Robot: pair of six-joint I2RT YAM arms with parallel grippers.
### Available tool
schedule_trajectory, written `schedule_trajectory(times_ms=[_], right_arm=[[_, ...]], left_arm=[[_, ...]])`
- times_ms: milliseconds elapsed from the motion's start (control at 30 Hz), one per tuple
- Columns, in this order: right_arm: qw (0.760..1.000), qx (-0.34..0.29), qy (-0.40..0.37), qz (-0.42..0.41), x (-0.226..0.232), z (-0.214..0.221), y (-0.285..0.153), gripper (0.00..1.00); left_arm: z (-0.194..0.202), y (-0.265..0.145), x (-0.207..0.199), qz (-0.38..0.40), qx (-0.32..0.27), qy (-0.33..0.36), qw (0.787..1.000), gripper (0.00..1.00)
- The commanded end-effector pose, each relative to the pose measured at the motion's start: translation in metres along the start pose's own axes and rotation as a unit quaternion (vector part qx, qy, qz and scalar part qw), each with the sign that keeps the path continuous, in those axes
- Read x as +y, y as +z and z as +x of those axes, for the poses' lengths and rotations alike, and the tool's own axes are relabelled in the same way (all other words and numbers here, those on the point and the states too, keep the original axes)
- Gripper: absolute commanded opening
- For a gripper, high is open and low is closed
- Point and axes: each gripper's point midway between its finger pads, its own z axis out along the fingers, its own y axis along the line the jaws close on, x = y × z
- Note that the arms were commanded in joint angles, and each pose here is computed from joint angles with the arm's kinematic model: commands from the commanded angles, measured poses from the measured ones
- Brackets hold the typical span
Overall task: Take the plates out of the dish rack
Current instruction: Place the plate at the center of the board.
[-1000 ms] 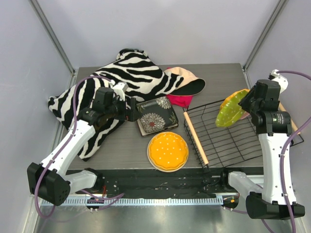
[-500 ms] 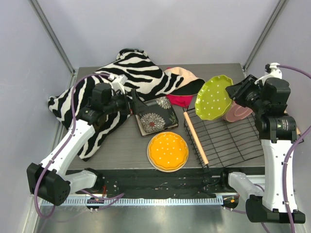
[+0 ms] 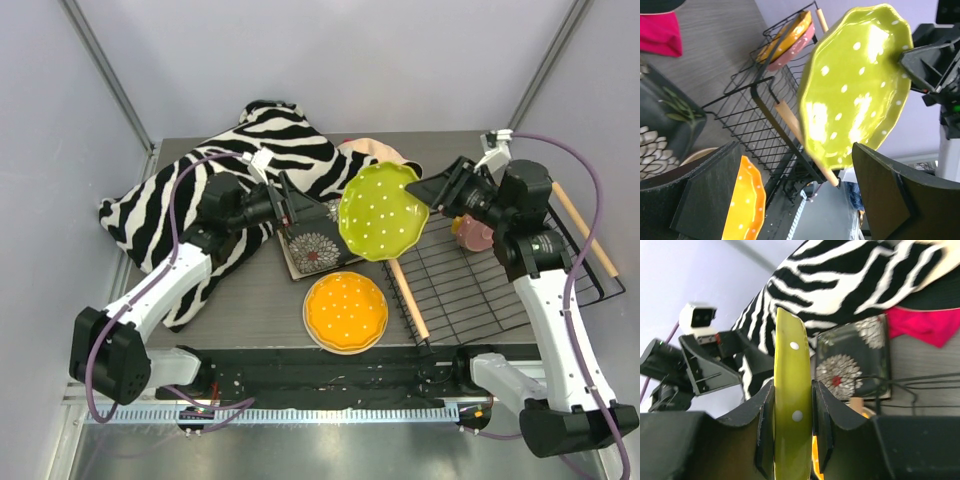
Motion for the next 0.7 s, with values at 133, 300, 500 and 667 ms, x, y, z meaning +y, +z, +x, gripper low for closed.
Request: schedule_trajectory(times_ms=[133,300,500,667], right_arm=[[0.984,-0.039,-0.014,-0.176,0.085,-0.021,0.002,0.01],[0.982,-0.029,-0.006,-0.186,0.084,-0.013,0.01,0.01],[0.985,-0.017,-0.001,-0.173,0.07,-0.004,0.023,0.01],[0.988,-0.002,-0.002,-0.152,0.052,0.006,0.037,0.01]], left_arm=[[0.007,0.016,-0.017,0.047,0.006,0.013,0.999,0.96],[0.01,0.017,-0.022,0.059,0.01,0.017,0.998,0.86],[0.013,0.011,-0.037,0.086,0.011,0.028,0.996,0.47],[0.019,0.006,-0.044,0.105,0.018,0.023,0.994,0.09]])
